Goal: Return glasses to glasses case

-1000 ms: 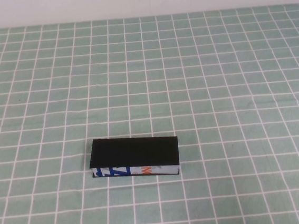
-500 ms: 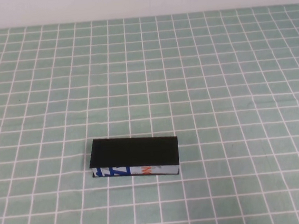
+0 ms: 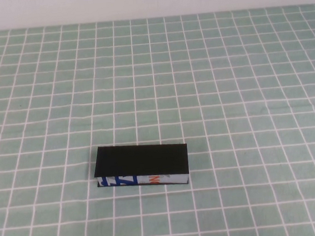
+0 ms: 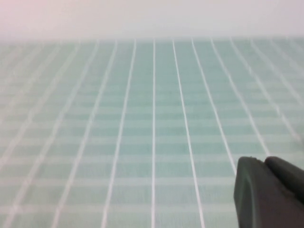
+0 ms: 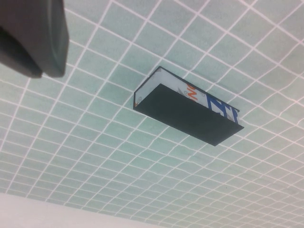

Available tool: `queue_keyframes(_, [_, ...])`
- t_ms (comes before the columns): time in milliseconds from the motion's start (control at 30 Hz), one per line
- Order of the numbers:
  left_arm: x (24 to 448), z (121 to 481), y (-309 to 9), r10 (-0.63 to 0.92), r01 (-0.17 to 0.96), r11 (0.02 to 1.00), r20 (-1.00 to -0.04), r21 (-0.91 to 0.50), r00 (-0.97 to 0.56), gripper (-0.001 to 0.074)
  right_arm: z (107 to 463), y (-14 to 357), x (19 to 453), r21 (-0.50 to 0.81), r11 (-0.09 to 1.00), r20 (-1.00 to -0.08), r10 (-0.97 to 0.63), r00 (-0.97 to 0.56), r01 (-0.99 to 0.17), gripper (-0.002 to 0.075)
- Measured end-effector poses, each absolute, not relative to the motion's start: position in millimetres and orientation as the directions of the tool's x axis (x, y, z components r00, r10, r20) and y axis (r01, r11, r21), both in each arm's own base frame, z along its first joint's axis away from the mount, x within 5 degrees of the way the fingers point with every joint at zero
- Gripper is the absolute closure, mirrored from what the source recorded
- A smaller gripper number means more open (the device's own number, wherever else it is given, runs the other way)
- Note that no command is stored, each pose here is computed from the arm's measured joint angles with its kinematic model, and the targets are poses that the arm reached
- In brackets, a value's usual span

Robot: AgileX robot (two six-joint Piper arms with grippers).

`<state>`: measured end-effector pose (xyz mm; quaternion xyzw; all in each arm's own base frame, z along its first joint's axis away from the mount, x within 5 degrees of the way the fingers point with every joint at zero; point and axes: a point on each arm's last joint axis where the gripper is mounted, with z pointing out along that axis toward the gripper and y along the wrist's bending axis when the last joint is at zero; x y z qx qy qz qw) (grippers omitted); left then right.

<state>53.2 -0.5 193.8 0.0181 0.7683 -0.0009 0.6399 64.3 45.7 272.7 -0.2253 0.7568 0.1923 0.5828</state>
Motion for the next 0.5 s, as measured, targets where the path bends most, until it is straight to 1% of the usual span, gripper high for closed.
queue_keyframes(67, [54.1,182.8,-1.1,0.012,0.033,0.999,-0.977,0.005,-0.215,0.0737,272.7,45.7,64.3,0.028,0.825,-0.969,-0.117,-0.219,-0.565,0.0737])
queue_keyframes(200, [53.1,173.8,-1.8,-0.010,0.034,0.999,-0.961,-0.020,-0.277,0.0737,272.8,45.6,64.1,0.028,0.825,-0.969,-0.116,-0.218,-0.565,0.0737])
queue_keyframes(500, [53.0,173.5,-2.0,-0.015,0.034,0.999,-0.960,-0.026,-0.281,0.0737,272.8,45.6,64.0,0.031,0.824,-0.969,-0.114,-0.219,-0.565,0.0737])
